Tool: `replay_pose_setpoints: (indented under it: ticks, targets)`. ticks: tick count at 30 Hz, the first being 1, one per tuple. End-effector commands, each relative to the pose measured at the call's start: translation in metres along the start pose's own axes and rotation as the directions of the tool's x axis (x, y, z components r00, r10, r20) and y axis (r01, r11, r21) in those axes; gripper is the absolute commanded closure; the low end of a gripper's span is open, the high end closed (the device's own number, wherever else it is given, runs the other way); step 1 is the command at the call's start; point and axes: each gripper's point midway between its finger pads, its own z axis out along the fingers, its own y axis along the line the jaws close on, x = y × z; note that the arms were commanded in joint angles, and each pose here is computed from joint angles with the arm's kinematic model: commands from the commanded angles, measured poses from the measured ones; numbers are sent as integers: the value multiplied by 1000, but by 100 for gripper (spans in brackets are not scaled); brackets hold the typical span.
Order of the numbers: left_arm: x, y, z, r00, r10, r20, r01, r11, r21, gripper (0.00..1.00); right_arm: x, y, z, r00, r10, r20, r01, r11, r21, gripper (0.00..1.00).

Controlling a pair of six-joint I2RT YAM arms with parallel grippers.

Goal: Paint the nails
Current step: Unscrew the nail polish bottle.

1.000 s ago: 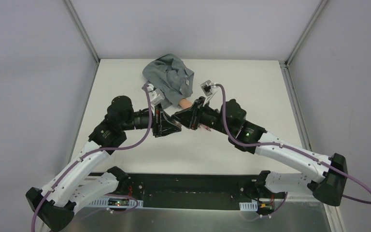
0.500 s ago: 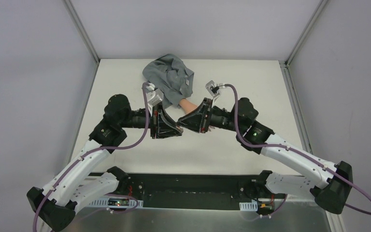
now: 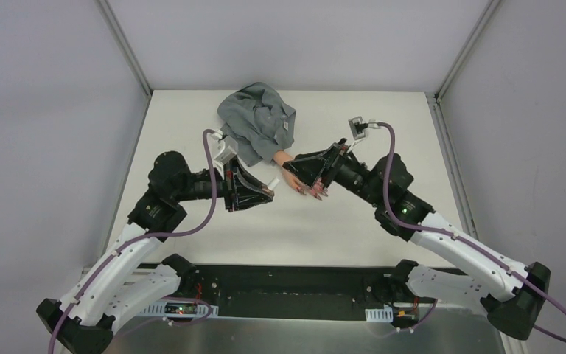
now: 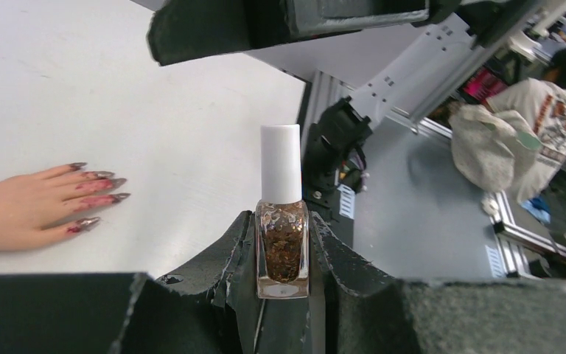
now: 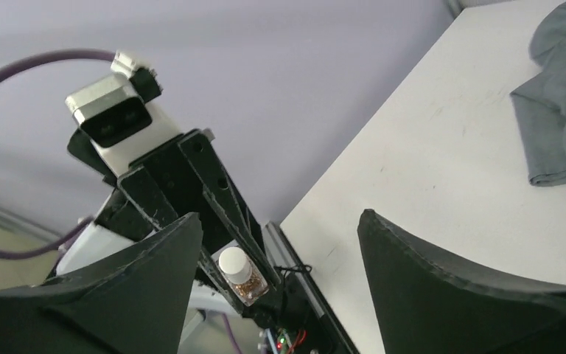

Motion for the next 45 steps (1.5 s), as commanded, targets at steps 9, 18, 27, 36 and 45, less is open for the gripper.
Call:
replay_pose_setpoints:
  ticks: [9, 18, 27, 36, 45]
  targets:
    - [-8, 65, -11, 993, 17, 113, 25, 935, -354, 100, -8, -5, 25, 983, 115, 144, -139, 975, 176, 23]
    - [-4, 71, -9, 994, 1, 106, 38, 931, -364, 100, 3, -6, 46, 980, 155, 122, -178, 963, 203, 38]
    - [-2, 72, -8, 995, -8, 101, 45, 931, -363, 100, 12, -8, 57, 983, 160, 95, -177, 958, 224, 48]
    - [-1, 72, -6, 995, -20, 95, 52, 933, -355, 100, 17, -13, 63, 983, 163, 86, -179, 954, 241, 60]
    - [3, 69, 2, 996, -68, 64, 85, 948, -308, 80, 19, -18, 69, 995, 76, 62, -90, 959, 269, 100]
